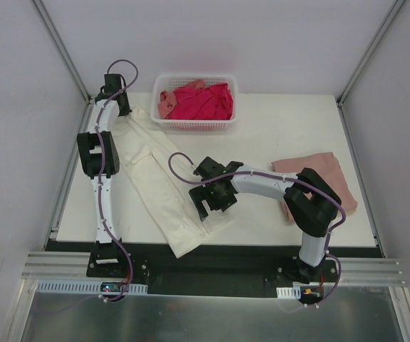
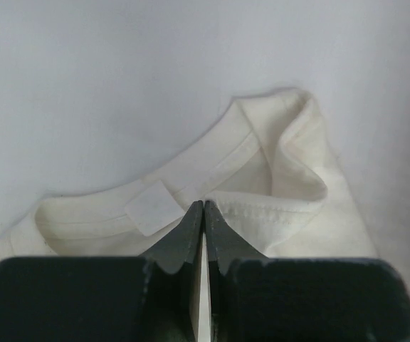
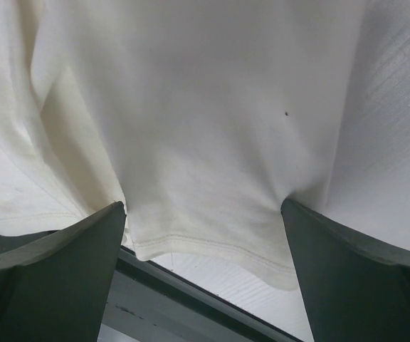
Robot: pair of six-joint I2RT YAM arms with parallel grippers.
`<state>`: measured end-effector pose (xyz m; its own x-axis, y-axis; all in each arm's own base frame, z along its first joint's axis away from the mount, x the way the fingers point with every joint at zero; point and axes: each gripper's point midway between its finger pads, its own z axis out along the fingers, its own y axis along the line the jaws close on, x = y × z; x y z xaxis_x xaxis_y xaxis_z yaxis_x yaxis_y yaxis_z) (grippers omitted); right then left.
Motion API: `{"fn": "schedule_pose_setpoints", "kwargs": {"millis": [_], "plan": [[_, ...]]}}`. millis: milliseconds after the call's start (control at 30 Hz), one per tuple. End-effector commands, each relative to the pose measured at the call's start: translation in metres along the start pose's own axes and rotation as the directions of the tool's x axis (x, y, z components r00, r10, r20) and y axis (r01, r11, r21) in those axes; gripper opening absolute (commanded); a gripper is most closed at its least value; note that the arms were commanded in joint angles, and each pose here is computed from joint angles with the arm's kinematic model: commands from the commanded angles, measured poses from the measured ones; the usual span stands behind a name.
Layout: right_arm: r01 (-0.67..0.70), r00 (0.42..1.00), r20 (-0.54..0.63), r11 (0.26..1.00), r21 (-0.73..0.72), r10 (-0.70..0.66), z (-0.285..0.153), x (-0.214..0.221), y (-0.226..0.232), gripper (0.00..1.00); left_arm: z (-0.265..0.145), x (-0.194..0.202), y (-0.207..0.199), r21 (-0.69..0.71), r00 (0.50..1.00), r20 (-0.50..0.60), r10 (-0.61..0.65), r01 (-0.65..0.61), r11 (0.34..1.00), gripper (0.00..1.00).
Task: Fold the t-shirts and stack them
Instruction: Fold the tshirt
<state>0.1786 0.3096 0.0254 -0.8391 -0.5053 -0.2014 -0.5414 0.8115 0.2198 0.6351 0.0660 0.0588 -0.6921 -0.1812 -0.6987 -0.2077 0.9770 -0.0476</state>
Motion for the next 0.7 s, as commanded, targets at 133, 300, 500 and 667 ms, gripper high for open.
{"fn": "schedule_pose_setpoints", "kwargs": {"millis": [133,300,500,667], "plan": [[-0.030,0.996,-0.080,0.999,-0.011,0.029,0.012,0.017,-0.001,0.97,-0.010,-0.017,0.015,-0.060,0.998,0.056,-0.011,0.014,0.998,0.29],[-0.022,0.998,-0.064,1.000,-0.018,0.021,0.007,0.014,0.001,0.97,-0.025,-0.030,0.003,-0.003,0.996,0.080,-0.044,0.044,0.999,0.50],[0.012,1.000,-0.004,0.999,-0.040,-0.012,-0.011,0.003,0.006,0.97,-0.081,-0.066,-0.002,0.017,0.982,0.161,-0.102,0.101,0.995,0.88],[0.061,0.993,0.099,0.997,-0.052,-0.056,-0.038,-0.008,0.016,0.97,-0.151,-0.093,0.000,-0.001,0.955,0.238,-0.174,0.180,0.984,0.99]]}}
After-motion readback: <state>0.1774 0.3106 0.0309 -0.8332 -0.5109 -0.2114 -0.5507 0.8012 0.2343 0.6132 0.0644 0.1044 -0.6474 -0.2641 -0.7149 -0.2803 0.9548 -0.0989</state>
